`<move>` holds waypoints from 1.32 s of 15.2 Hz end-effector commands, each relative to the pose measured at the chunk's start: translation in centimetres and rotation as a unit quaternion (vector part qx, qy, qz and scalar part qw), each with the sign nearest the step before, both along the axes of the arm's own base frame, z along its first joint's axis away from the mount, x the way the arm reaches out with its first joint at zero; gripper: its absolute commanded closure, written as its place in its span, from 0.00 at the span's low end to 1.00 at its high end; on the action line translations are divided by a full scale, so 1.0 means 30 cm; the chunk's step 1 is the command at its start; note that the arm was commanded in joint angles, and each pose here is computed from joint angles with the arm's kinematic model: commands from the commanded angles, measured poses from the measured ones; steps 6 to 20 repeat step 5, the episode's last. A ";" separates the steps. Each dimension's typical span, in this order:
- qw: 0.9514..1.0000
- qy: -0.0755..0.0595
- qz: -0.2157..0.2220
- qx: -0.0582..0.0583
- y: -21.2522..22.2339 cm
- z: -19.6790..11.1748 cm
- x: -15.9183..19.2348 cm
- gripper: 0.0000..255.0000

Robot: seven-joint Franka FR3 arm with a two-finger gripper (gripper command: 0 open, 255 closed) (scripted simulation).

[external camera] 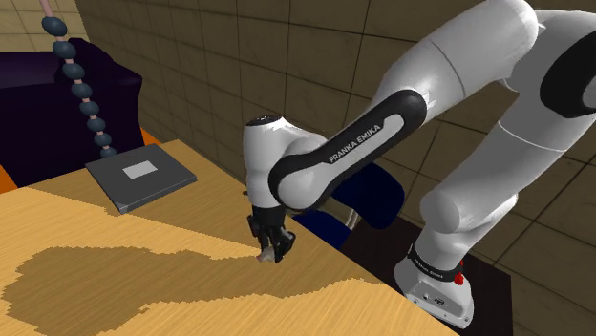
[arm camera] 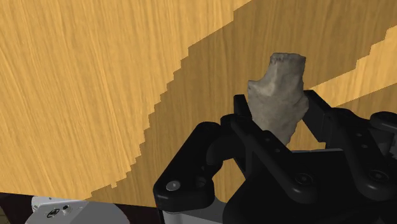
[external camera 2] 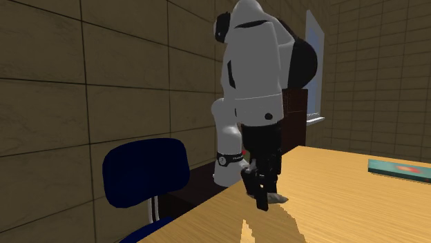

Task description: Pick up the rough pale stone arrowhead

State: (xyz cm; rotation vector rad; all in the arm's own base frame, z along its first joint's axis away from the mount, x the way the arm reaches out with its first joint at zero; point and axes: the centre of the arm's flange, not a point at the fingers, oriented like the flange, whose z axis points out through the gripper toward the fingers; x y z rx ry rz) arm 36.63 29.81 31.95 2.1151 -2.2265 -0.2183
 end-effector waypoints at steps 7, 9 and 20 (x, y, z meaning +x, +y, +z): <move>1.000 0.000 0.000 0.001 0.001 0.074 -0.001 1.00; 1.000 0.000 0.000 0.001 0.001 0.074 -0.001 1.00; 1.000 0.000 0.000 0.001 0.001 0.074 -0.001 1.00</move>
